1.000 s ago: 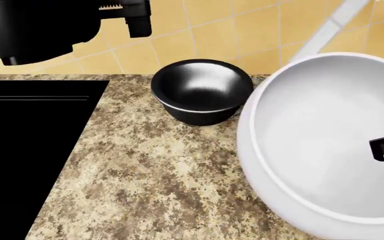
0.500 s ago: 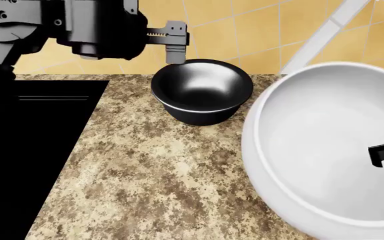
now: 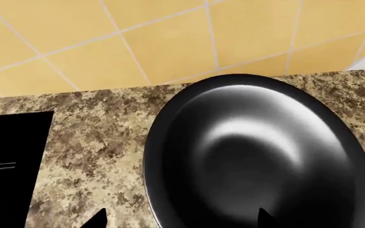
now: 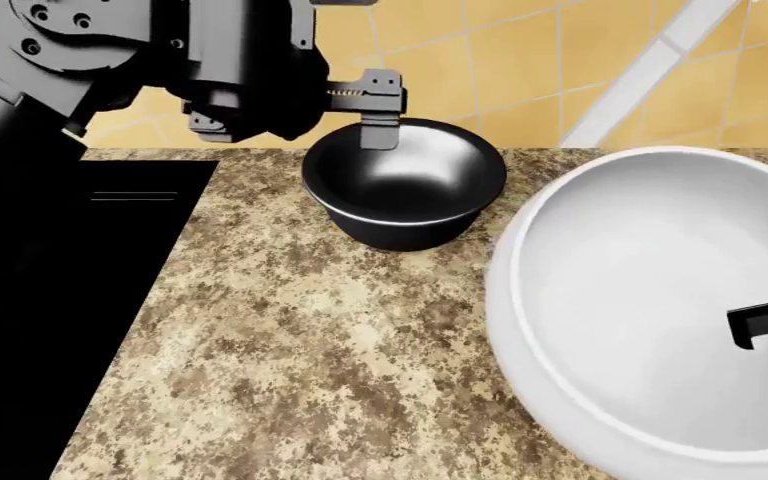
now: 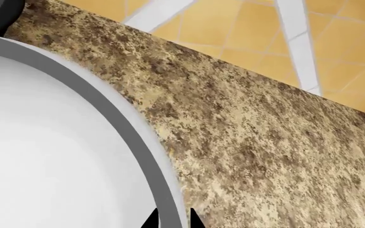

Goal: Stack the bowls in the sink.

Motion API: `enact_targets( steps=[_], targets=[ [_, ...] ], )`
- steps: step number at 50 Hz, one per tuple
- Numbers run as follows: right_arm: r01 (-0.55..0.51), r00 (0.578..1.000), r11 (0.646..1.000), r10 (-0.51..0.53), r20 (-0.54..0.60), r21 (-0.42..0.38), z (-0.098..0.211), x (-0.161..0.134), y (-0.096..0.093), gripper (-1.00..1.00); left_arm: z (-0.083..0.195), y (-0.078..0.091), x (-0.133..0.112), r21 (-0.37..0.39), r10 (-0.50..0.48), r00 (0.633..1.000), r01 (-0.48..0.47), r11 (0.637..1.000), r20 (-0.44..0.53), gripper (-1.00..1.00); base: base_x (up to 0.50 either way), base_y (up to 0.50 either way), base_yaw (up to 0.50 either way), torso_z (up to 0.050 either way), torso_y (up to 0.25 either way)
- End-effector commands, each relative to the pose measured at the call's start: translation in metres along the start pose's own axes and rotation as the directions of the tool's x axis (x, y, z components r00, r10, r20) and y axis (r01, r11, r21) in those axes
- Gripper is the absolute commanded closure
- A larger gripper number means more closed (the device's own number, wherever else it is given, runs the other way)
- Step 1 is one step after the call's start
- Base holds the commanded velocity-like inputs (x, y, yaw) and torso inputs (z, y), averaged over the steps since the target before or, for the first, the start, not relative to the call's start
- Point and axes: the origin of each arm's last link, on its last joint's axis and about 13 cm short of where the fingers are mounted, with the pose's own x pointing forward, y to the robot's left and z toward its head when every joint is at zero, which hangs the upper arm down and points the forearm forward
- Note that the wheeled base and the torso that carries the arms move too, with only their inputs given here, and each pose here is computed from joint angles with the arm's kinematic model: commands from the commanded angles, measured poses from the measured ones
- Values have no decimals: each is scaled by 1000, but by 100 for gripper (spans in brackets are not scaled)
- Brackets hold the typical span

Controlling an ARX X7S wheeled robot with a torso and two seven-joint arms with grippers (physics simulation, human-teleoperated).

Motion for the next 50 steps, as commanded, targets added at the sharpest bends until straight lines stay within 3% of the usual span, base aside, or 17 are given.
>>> enact_targets(
  steps=[1,30,50],
  targets=[
    [9,1000,1000,-10,3,5,-4,3,0,100,-3,2,10,-41,-14,1000,13,999,-27,-100,0,0,0,0,0],
    [0,1000,1000,0,-16,-4,-9,10,4,100,-13,15,29,-135,-38,998,31,990,-46,-100,0,0,0,0,0],
    [-1,1000,1000,1,-29,-7,-14,16,6,100,-24,16,51,-154,-56,996,45,987,-68,-100,0,0,0,0,0]
  ],
)
